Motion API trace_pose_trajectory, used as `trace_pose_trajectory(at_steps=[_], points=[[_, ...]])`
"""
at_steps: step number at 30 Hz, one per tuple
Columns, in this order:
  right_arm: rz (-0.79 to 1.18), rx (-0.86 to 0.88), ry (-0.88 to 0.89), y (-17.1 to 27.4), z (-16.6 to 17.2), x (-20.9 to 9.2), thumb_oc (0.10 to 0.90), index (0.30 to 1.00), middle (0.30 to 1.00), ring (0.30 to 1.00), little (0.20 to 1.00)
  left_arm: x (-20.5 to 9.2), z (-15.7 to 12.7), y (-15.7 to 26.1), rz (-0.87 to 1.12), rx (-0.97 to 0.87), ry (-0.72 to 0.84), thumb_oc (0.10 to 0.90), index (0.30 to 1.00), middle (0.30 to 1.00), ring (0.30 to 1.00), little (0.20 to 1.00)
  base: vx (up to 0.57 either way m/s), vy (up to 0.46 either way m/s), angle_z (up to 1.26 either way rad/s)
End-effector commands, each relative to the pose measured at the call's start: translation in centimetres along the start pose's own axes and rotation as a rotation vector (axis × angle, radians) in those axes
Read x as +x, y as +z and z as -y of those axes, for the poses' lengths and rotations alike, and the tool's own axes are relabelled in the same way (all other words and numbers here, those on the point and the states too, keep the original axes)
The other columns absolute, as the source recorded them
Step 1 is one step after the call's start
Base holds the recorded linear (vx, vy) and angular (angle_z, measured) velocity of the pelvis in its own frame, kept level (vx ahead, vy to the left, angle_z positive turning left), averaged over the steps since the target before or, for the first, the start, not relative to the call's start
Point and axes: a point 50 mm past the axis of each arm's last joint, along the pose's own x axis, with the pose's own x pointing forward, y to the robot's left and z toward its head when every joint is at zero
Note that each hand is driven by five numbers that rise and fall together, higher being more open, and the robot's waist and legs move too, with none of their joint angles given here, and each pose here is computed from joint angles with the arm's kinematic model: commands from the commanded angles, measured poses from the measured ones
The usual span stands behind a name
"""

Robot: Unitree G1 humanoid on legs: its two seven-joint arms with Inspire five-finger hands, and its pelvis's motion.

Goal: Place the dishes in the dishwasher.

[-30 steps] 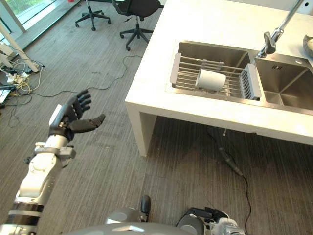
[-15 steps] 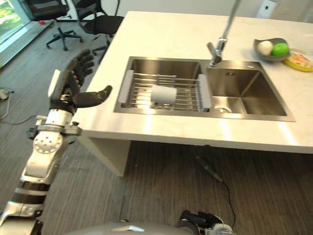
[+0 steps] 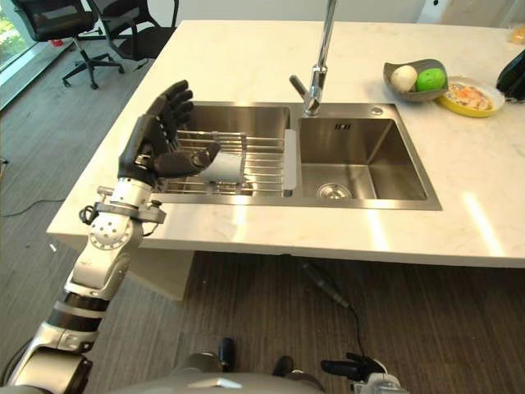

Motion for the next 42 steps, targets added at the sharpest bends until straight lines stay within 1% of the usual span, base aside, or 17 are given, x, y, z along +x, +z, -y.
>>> trace_pose_trajectory(at_steps=[1,6,9,14,16,17,19,22,25,28,29,31,32,33,35,36,42], points=[[0.015,0.044,0.056,-0.5,-1.5,0.0,0.800,0.900,0.900,0.900,0.900,2.9,-0.6,4.7,0.225,0.088,-0.029,0.800,0.900,0.900,0.900,0.900,0.12,0.115,-0.34],[0.021,-0.006,0.133,-0.4,-3.6,0.1,0.800,0.900,0.900,0.900,0.900,2.5,-1.8,4.2,0.183,0.188,-0.033,0.800,0.900,0.900,0.900,0.900,0.05,0.139,-0.17],[0.042,0.044,0.146,0.0,-3.7,0.1,0.800,0.900,0.900,0.900,0.900,2.4,-2.2,4.4,0.184,0.243,-0.038,0.800,0.900,0.900,0.900,0.900,-0.05,0.079,-0.43],[0.052,0.019,0.142,-0.1,-3.3,0.0,0.800,0.900,0.900,0.900,0.900,2.3,-2.2,4.4,0.191,0.310,-0.051,0.800,0.900,0.900,0.900,0.900,0.01,-0.113,0.09],[0.039,0.010,0.140,-0.5,-3.2,0.0,0.800,0.900,0.900,0.900,0.900,2.3,-2.2,4.5,0.192,0.311,-0.050,0.800,0.900,0.900,0.900,0.900,0.08,-0.221,0.17],[0.023,-0.005,0.150,-0.9,-3.3,-0.1,0.800,0.900,0.900,0.900,0.900,2.0,-2.1,3.8,0.165,0.230,-0.066,0.800,0.900,0.900,0.900,0.900,0.10,-0.212,0.22],[0.016,-0.015,0.161,-1.2,-3.5,-0.1,0.800,0.900,0.900,0.900,0.900,1.9,-2.0,3.3,0.147,0.151,-0.063,0.800,0.900,0.900,0.900,0.900,0.10,-0.191,0.17],[0.023,-0.015,0.164,-1.2,-3.5,-0.1,0.800,0.900,0.900,0.900,0.900,1.7,-2.0,3.1,0.140,0.135,-0.060,0.800,0.900,0.900,0.900,0.900,0.06,-0.123,0.01],[0.051,0.004,0.163,-0.6,-3.4,-0.1,0.800,0.900,0.900,0.900,0.900,1.8,-2.3,2.9,0.128,0.175,-0.064,0.800,0.900,0.900,0.900,0.900,0.03,-0.097,0.05],[0.066,-0.005,0.191,-0.5,-4.0,-0.2,0.800,0.900,0.900,0.900,0.900,2.2,-2.3,3.5,0.146,0.286,-0.120,0.800,0.900,0.900,0.900,0.900,0.01,-0.068,0.00],[0.065,-0.004,0.192,-0.5,-4.0,-0.2,0.800,0.900,0.900,0.900,0.900,2.2,-2.3,3.5,0.146,0.286,-0.121,0.800,0.900,0.900,0.900,0.900,0.00,0.000,0.00],[0.022,0.003,0.189,-2.5,-2.8,-0.5,0.800,0.900,0.900,0.900,0.900,2.2,-2.6,3.8,0.151,0.337,-0.151,0.800,0.900,0.900,0.900,0.900,0.01,-0.013,0.08],[0.022,0.003,0.189,-2.5,-2.8,-0.5,0.800,0.900,0.900,0.900,0.900,2.2,-2.6,3.8,0.151,0.337,-0.151,0.800,0.900,0.900,0.900,0.900,0.00,-0.004,0.03],[-0.018,-0.008,0.171,-3.1,-2.5,-0.5,0.800,0.900,0.900,0.900,0.900,2.7,-2.3,5.1,0.195,0.498,-0.220,0.800,0.900,0.900,0.900,0.900,0.00,0.000,0.00],[-0.039,0.005,0.160,-3.5,-2.3,-0.5,0.800,0.900,0.900,0.900,0.900,2.8,-2.4,5.8,0.209,0.616,-0.275,0.800,0.900,0.900,0.900,0.900,0.01,0.006,-0.02],[-0.039,0.006,0.162,-3.5,-2.4,-0.5,0.800,0.900,0.900,0.900,0.900,2.8,-2.4,5.8,0.210,0.617,-0.276,0.800,0.900,0.900,0.900,0.900,0.03,0.014,-0.08],[-0.062,0.018,0.136,-4.2,-1.7,-0.6,0.800,0.900,0.900,0.900,0.900,3.2,-2.8,6.1,0.155,0.876,-0.432,0.800,0.900,0.900,0.900,0.900,0.03,0.022,-0.01]])
